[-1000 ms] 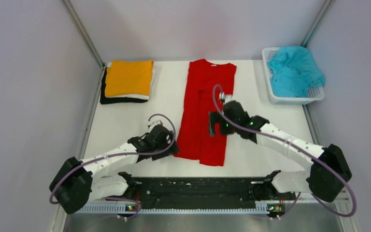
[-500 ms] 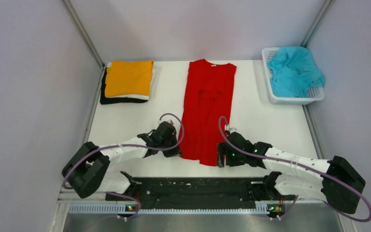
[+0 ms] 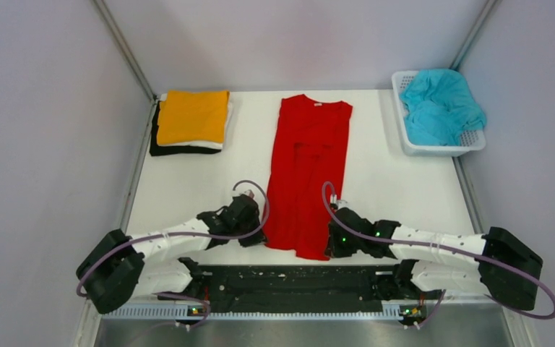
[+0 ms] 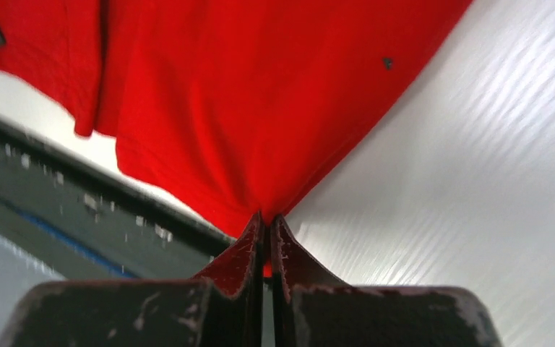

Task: Fold and stack the t-shirts
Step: Grab the bottom of the folded rectangular tshirt with both arms, then fold the folded rectangular tshirt in 1/3 of the way

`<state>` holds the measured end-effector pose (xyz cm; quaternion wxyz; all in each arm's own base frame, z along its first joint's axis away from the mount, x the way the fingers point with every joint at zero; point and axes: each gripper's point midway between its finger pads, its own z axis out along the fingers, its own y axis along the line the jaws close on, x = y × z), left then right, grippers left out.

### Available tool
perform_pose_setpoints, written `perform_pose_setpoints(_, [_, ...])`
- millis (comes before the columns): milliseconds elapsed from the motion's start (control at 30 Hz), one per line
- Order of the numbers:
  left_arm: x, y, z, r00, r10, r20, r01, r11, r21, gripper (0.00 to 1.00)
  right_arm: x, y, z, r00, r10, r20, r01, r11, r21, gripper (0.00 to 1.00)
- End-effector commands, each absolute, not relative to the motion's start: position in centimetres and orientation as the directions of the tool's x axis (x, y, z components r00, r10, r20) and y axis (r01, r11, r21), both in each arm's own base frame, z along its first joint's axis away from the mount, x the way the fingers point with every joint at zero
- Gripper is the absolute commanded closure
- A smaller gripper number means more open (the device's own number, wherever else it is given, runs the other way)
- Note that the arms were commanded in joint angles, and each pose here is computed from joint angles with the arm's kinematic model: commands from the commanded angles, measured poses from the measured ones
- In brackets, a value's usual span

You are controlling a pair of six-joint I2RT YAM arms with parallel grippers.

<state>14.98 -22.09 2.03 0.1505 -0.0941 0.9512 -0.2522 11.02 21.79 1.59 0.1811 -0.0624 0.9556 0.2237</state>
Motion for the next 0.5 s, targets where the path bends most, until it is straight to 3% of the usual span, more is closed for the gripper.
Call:
perform_pose_setpoints(0, [11.2, -19.9, 1.7, -0.942, -0.258, -0.213, -0.139, 0.881, -0.451, 1.0, 6.2, 21.8, 1.8, -0.943, -0.104, -0.317, -0.242, 0.868, 0.434, 1.0])
perform_pose_setpoints(167, [9.0, -20.7, 3.6, -0.951, -0.246, -0.19, -0.091, 0.806, -0.585, 1.0, 4.3, 22.1, 3.8, -0.943, -0.097, -0.32, -0.259, 0.816, 0.516, 1.0])
perform_pose_setpoints(467, [15.7, -23.3, 10.0, -0.856, -0.255, -0.45, 0.066, 0.809, -0.584, 1.0, 10.9, 22.9, 9.7, -0.815, 0.048, -0.578, -0.279, 0.841, 0.463, 1.0])
